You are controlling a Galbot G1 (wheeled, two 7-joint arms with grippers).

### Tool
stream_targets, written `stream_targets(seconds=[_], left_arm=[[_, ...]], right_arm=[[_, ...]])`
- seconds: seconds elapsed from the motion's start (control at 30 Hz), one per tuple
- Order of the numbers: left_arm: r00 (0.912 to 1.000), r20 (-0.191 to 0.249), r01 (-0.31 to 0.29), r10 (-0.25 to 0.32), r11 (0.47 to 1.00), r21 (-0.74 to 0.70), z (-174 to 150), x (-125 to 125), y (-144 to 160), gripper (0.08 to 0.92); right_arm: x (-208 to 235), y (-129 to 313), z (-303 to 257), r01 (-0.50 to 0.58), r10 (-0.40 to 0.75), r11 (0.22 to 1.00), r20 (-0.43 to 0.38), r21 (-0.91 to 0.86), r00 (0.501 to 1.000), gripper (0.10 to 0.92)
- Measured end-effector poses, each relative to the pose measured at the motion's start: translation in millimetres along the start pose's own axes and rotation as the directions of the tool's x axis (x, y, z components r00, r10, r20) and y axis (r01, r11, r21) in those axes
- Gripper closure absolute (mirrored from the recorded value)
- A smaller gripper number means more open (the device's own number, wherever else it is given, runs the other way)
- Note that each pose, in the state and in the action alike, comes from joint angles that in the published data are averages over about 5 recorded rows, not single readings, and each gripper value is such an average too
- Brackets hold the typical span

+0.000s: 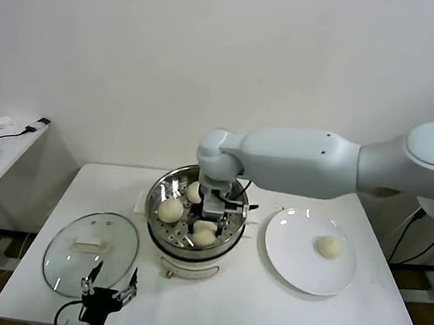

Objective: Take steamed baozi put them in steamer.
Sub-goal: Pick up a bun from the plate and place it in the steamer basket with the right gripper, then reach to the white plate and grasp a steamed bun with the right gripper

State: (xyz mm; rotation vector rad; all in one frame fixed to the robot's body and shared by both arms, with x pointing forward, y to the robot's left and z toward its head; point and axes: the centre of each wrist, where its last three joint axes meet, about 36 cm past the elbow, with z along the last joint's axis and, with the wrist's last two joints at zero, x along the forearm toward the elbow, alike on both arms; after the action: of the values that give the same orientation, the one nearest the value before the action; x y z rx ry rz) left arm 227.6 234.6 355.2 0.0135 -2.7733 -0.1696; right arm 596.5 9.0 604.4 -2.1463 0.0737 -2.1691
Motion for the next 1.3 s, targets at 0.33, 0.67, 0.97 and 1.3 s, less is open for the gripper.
stream_targets(seconds=[0.33,0.67,0.97,1.3], left_arm=[[1.0000,0.000,-0.001,0.001,1.000,0.001,0.6,1.7,-0.6,0.177],[0.9999,0.005,-0.011,0.011,1.000,-0.005,0.5,3.5,-4.1,0.177],[0.9998,0.013,-0.017,0.017,1.000,-0.007,-1.9,4.2,-5.1,0.177],[0.9995,0.024,-0.020,0.020,1.000,-0.004,-4.7,3.1,-6.6,0.177]], right_arm=[[-18.2,-6.8,4.5,-0.024,0.024,1.000,0.004,0.019,1.000,0.372],[-4.6,-2.3,11.9,-0.027,0.027,1.000,0.036,0.005,0.999,0.204],[49.9,16.0,36.5,-0.032,0.035,0.997,0.039,-0.073,0.999,0.199],[136.8,121.8,81.0,-0.072,0.050,0.894,-0.062,-0.442,0.997,0.199]])
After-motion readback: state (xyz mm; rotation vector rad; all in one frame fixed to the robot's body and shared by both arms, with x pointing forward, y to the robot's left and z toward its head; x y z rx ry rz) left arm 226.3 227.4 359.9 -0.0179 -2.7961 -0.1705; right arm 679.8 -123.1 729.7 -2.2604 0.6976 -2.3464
